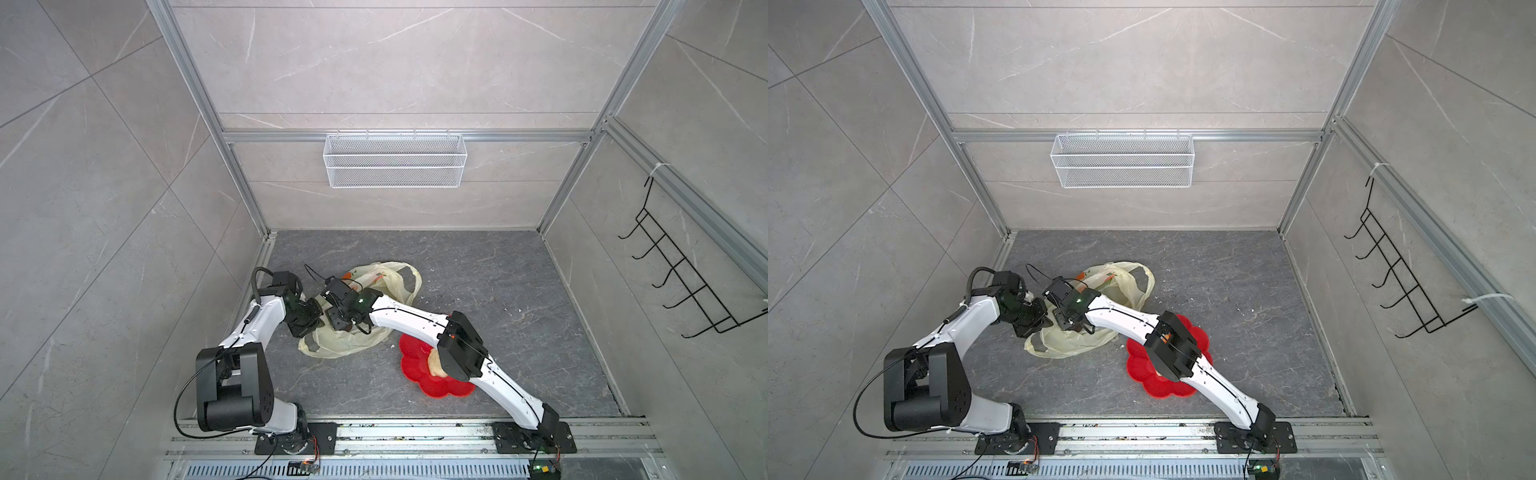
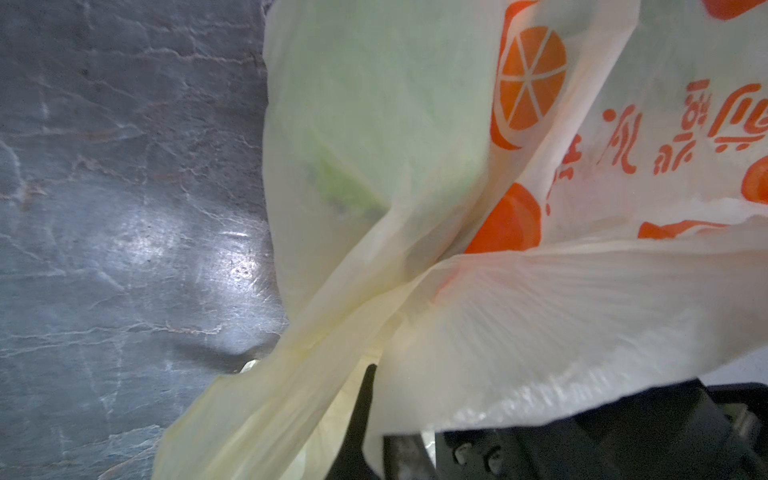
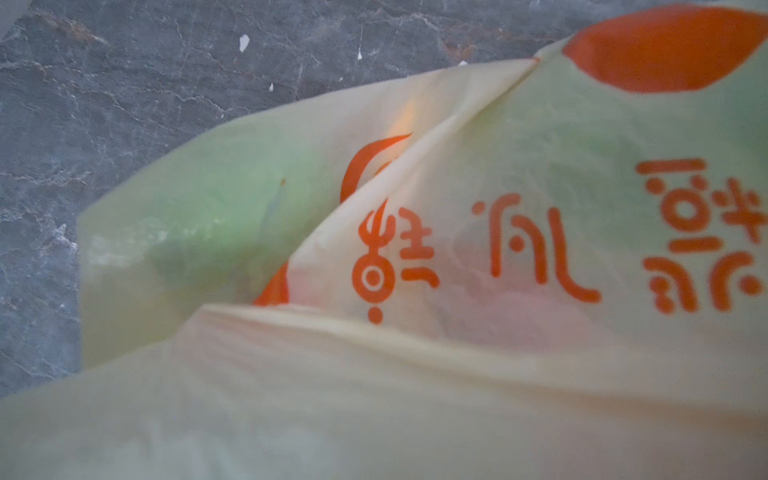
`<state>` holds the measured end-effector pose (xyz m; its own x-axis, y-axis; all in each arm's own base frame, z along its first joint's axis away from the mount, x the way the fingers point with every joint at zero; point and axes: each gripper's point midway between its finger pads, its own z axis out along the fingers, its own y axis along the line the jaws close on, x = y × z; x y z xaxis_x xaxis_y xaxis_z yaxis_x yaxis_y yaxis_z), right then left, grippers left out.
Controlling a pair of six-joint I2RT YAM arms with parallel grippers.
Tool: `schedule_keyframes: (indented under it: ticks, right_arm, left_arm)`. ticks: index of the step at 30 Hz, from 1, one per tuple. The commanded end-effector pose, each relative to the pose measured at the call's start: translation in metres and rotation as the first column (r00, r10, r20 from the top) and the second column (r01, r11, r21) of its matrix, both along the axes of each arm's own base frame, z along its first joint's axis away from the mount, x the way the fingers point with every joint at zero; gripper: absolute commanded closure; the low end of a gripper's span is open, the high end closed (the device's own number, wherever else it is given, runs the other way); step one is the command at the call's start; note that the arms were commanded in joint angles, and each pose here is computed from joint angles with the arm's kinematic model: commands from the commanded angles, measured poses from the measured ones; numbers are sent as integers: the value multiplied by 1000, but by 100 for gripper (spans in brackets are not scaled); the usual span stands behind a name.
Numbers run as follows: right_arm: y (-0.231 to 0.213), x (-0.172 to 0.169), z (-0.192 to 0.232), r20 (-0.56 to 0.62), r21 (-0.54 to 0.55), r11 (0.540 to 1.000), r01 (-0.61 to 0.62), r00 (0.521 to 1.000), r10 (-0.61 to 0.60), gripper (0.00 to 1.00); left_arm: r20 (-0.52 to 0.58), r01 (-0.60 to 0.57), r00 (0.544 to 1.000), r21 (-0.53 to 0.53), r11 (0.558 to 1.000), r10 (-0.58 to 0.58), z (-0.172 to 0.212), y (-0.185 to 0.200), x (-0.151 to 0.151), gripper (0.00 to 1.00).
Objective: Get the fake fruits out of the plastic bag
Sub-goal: 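Lower the open right gripper around the dark brown fruit under the bag flap, then close the right gripper on the dark brown fruit inside the bag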
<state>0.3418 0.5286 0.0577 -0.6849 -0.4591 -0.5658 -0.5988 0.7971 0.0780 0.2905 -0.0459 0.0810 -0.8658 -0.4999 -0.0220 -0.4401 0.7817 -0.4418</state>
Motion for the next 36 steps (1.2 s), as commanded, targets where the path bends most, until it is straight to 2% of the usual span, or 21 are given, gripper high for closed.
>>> schedule_keyframes:
  ticks: [1, 4, 11, 27, 34, 36]
  right_arm:
    - [-10, -16, -23, -60, -65, 998, -3, 998, -1, 29]
    - [-10, -22, -8, -78, -21, 1000, 4, 997, -5, 29]
    - [-15, -33, -6, -81, -32, 999, 17, 997, -20, 30]
    - [-21, -43, 36, 23, -17, 1000, 11, 1000, -10, 23]
    - [-21, -50, 21, -6, -33, 999, 11, 1000, -11, 38]
    - [-20, -50, 17, -12, -34, 999, 14, 1000, -14, 39]
  left_arm:
    - [11, 7, 1000, -10, 1000, -7, 7, -1, 3, 97]
    - [12, 7, 1000, -11, 1000, -7, 7, -1, 3, 97]
    - [13, 8, 1000, -13, 1000, -8, 7, -1, 3, 97]
    - [9, 9, 1000, -17, 1000, -9, 6, -2, 3, 97]
    - [11, 10, 1000, -15, 1000, -10, 7, -1, 3, 96]
    - [10, 10, 1000, -16, 1000, -10, 6, -2, 3, 96]
